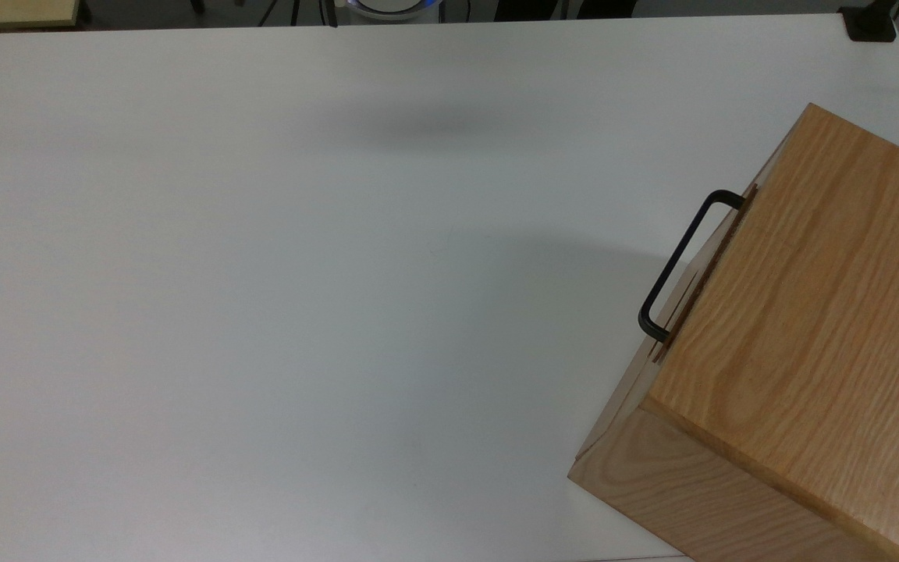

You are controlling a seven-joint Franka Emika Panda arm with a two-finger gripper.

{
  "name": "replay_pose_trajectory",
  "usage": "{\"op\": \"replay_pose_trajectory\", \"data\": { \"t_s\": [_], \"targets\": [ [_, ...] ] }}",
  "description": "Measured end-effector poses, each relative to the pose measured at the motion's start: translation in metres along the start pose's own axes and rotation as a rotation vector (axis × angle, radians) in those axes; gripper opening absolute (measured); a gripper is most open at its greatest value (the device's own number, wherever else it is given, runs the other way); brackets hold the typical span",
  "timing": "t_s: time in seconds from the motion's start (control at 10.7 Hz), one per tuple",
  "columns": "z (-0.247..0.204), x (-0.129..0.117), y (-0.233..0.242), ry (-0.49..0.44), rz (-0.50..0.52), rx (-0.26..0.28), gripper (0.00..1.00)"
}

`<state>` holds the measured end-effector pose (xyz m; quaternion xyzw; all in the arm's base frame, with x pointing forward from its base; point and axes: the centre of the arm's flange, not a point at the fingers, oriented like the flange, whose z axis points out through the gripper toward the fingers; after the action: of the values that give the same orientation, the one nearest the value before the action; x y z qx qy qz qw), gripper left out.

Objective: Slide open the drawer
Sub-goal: 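Move the gripper toward the black handle of the upper drawer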

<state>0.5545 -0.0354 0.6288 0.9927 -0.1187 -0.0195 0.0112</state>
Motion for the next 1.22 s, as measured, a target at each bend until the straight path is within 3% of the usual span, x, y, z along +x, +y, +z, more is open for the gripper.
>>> {"op": "replay_pose_trajectory", "data": {
  "t_s": [0.19,0.47,1.22],
  "targets": [
    [0.008,0.008,-0.014,-0.004,0.107,0.086,1.0],
    [0.016,0.031,-0.053,0.045,0.211,0.279,1.0],
    [0.045,0.048,-0.199,0.219,0.33,0.432,1.0]
  ]
}}
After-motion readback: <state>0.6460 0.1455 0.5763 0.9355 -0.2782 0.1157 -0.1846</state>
